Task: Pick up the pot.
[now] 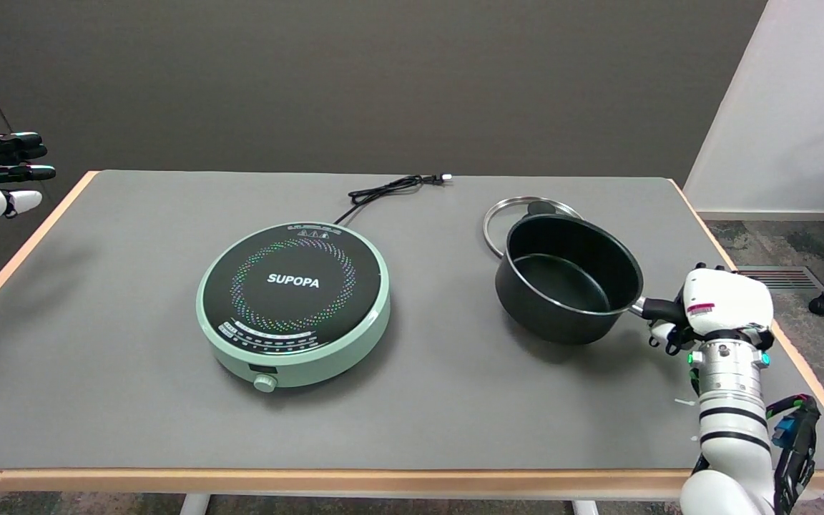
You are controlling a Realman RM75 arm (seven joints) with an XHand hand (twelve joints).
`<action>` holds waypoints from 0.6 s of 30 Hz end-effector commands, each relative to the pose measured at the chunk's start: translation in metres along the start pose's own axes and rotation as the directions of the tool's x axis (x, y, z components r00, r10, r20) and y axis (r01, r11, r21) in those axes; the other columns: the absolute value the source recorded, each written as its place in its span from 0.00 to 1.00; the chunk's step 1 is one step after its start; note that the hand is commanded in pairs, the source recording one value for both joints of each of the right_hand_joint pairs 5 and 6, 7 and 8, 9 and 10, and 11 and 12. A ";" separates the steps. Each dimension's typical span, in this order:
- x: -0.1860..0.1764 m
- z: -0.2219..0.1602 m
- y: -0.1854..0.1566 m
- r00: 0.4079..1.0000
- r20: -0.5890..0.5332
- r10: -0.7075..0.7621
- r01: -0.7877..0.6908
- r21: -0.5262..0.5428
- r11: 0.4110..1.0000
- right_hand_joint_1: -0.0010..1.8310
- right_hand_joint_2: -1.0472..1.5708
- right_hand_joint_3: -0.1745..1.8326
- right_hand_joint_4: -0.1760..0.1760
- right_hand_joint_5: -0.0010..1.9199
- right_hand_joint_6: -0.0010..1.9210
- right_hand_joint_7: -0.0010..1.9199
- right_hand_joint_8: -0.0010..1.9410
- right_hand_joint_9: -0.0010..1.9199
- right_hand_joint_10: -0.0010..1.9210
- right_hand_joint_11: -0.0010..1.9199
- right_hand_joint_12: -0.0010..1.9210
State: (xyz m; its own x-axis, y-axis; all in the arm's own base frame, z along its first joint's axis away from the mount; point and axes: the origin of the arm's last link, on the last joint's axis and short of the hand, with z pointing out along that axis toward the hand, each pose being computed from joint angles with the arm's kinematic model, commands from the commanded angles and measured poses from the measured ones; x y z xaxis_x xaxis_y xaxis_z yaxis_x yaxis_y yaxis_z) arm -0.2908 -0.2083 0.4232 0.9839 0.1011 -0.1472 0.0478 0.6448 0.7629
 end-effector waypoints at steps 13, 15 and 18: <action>0.078 0.012 -0.047 0.960 -0.279 0.022 0.036 0.201 0.979 0.53 0.87 0.44 0.28 0.93 0.93 0.93 0.92 0.93 0.93 0.93 0.93; 0.094 0.028 -0.054 0.954 -0.290 0.072 -0.002 0.232 0.973 0.53 0.88 0.43 0.28 0.93 0.93 0.93 0.92 0.93 0.93 0.93 0.93; 0.110 0.047 -0.064 0.949 -0.291 0.120 -0.038 0.274 0.961 0.53 0.88 0.43 0.28 0.93 0.93 0.93 0.92 0.93 0.93 0.93 0.93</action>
State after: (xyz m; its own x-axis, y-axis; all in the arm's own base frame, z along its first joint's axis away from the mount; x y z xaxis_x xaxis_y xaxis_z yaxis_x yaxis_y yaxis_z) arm -0.2542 -0.2177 0.3962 0.9358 0.2107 -0.2825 0.1169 0.5707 0.8128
